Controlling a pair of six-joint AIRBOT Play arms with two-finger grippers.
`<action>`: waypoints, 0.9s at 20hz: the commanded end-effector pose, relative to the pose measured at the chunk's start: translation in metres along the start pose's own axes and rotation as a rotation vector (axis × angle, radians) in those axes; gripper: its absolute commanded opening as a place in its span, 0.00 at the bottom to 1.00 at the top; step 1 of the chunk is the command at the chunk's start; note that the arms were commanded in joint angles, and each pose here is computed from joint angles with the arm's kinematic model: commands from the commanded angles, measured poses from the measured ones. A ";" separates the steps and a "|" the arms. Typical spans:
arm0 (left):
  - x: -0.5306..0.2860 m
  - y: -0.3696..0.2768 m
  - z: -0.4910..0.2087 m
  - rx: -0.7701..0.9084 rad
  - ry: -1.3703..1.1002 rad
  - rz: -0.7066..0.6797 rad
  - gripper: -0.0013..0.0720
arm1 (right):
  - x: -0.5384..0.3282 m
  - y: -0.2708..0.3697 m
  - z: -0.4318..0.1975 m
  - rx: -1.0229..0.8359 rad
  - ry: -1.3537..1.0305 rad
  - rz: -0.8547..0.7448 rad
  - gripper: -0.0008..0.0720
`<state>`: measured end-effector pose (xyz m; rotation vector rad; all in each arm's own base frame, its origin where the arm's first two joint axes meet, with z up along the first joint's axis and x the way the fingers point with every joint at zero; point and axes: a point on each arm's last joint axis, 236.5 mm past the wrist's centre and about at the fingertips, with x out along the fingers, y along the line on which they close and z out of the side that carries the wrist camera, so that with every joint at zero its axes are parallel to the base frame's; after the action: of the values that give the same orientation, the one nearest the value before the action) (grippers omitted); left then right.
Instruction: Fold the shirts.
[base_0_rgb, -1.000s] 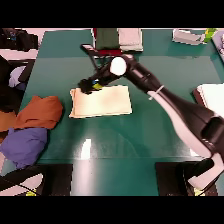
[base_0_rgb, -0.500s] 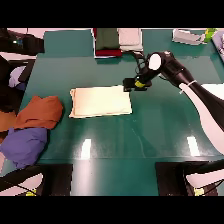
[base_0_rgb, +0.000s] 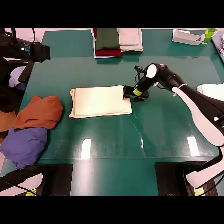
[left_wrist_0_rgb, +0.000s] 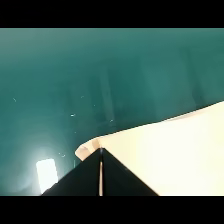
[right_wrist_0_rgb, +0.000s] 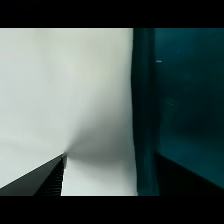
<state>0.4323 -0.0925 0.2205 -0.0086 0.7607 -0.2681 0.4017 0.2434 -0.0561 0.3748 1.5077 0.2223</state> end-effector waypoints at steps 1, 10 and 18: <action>0.001 -0.003 -0.002 0.013 0.006 -0.013 0.05 | 0.023 0.010 -0.002 0.049 0.028 0.049 0.86; 0.001 -0.024 -0.002 0.019 0.007 -0.073 0.05 | 0.004 0.030 0.028 -0.107 -0.139 0.095 0.04; -0.003 -0.132 -0.010 0.204 -0.012 -0.250 0.05 | -0.224 -0.141 0.105 0.103 -0.592 -0.090 0.04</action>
<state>0.4022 -0.1881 0.2236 0.0649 0.7475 -0.5138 0.4830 0.1171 0.0572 0.4017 1.0610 0.1239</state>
